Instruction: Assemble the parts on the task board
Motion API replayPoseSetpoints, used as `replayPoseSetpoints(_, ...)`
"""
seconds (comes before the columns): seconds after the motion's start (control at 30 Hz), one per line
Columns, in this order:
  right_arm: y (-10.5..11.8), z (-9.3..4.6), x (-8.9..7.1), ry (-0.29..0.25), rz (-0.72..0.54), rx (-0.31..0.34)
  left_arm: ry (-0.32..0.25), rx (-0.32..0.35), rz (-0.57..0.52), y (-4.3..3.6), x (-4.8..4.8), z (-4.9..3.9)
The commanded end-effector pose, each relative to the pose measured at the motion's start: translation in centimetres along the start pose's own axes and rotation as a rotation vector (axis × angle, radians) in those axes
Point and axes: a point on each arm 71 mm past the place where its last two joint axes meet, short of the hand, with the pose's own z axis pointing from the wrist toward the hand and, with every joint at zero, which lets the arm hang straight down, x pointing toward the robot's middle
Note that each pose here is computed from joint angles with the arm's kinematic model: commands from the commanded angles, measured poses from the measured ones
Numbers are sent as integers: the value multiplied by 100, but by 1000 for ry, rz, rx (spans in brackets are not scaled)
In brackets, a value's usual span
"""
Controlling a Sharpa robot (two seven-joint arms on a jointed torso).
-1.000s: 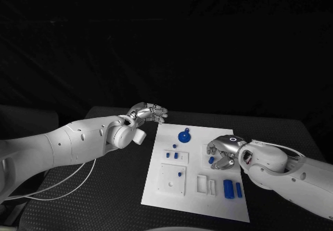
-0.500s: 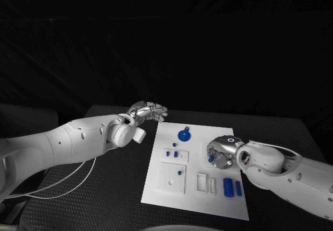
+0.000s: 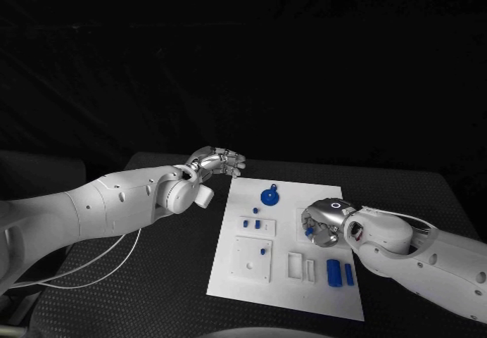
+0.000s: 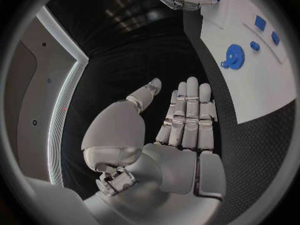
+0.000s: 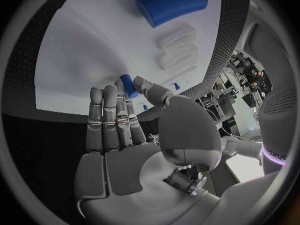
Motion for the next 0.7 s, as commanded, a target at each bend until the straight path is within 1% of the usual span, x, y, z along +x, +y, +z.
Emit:
replayPoseSetpoints(0.03,53,4,-5,-23,-15,-22,13,9,-10,-13,17,5)
replayPoseSetpoints(0.13,52,2,-26,-56,-22,-18,14,9,-11,-13,17,4)
replayPoseSetpoints(0.23,50,-7,-38,-76,-32,-12,13,9,-11,-12,16,4)
replayPoseSetpoints(0.37,52,-31,-55,-99,-33,-12,13,9,-10,-12,12,3)
replayPoseSetpoints(0.5,59,-64,-71,-111,-29,-16,12,9,-10,-12,9,4)
replayPoseSetpoints(0.7,98,-114,-222,-150,-10,-26,13,9,-10,-11,13,9)
